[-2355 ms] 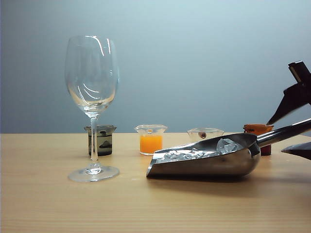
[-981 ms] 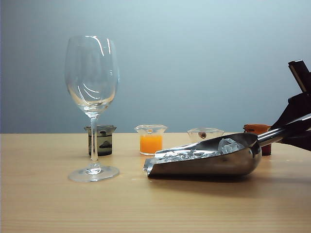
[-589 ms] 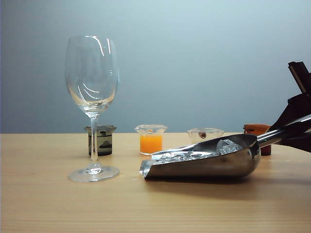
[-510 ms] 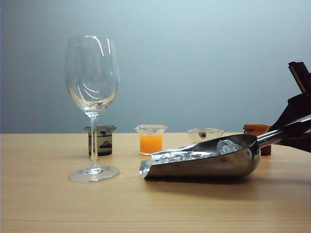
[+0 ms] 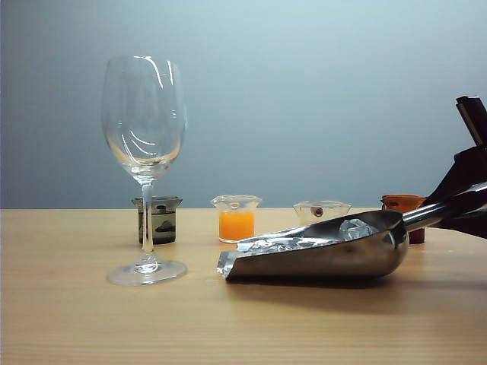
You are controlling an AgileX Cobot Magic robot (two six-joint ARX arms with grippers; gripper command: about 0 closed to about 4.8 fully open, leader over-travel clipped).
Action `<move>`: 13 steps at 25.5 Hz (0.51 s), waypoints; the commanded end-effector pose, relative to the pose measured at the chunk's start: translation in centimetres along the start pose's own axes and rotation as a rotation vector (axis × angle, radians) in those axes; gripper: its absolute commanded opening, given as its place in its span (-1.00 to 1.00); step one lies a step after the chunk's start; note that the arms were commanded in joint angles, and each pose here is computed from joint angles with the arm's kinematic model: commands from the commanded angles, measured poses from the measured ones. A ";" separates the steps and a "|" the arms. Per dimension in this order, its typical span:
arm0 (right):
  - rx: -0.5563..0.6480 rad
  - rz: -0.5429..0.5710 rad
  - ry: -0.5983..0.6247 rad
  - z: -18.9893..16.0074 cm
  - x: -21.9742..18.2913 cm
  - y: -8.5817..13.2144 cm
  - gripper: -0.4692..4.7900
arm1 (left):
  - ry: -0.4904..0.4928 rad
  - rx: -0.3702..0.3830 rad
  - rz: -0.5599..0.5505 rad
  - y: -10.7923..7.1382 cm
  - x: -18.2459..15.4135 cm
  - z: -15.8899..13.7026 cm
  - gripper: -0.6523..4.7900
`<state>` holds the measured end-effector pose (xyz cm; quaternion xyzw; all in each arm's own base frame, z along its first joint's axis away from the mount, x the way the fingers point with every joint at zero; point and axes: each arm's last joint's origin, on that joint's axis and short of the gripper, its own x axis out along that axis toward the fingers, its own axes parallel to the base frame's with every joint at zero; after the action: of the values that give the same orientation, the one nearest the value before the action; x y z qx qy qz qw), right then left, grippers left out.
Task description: Pick up the ice scoop on the desk filled with ice cubes, pour the ice into the goblet, and finally put the scoop back on the table.
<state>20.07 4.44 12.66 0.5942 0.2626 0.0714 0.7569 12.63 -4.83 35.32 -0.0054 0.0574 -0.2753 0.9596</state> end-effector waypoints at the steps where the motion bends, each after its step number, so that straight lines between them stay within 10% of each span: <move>1: 0.009 0.067 0.003 0.2 0.0 0.7 -0.82 | -0.016 0.012 -0.004 0.0 -0.1 0.3 -0.78; 13: 0.034 0.100 0.025 0.2 -0.1 0.9 -0.82 | -0.016 0.012 -0.004 0.0 -0.1 0.3 -0.78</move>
<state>20.09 4.42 12.91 0.6111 0.2595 0.0862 0.7428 12.63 -4.83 35.32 -0.0052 0.0574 -0.2753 0.9596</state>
